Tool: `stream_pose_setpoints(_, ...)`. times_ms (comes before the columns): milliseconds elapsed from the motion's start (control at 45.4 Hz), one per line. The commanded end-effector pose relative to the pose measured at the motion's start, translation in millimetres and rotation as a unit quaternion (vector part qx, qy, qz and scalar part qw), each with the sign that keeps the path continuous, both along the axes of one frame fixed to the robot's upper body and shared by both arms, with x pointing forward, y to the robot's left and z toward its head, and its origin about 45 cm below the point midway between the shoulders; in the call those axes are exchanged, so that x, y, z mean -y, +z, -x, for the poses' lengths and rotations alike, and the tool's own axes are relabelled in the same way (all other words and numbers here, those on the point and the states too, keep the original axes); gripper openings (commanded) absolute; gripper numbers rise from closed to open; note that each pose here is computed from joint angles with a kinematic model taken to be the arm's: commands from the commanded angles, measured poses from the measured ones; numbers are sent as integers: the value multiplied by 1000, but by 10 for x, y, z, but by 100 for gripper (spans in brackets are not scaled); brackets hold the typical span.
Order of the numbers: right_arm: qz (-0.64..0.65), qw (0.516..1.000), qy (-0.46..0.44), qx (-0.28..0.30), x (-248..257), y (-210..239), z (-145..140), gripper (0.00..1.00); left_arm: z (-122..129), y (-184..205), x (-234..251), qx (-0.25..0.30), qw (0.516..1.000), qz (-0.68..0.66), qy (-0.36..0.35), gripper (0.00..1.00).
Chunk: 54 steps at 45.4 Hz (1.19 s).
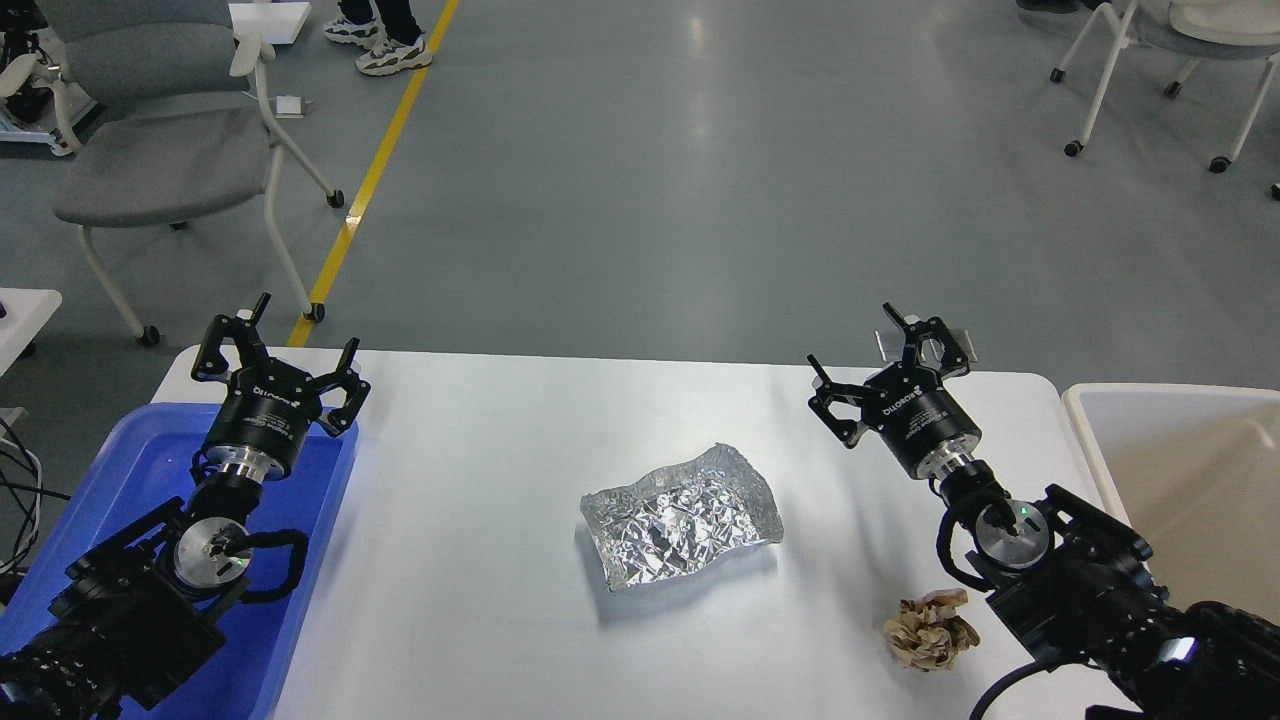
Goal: Tidy desktop
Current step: 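Raise the right gripper and swing it out over the table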
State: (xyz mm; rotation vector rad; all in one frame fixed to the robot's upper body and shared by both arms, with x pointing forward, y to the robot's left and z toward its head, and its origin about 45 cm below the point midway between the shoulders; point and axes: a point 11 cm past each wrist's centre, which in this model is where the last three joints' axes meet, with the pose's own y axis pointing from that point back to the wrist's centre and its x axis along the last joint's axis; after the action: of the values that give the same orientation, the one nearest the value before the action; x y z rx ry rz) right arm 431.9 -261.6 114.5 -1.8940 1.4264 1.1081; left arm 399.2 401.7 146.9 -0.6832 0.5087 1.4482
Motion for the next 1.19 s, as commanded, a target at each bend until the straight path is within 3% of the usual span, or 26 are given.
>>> stream_pose_setpoints(0,2,1000,2,0,-4,-1,2,100,4,-5,-1,-1,1000,0,0,100)
stream_pose_setpoints(242,39,998,48,8,-149,37,-14,100,1,5,-6,1,1000,0,0,100)
stream_pose_setpoints(749,206,950,209,109,-681,770,-381,100,6,-2,-9,0,1000,0,1,100)
stream_pose_setpoints(991,333,877,282,202,-948,1452,-516,100,1,5,-6,1,1000,0,0,100)
stream_pose_setpoints(1167,450,774,367,252,-1222,1654,-414,100,0,6,-9,1,1000,0,1,100)
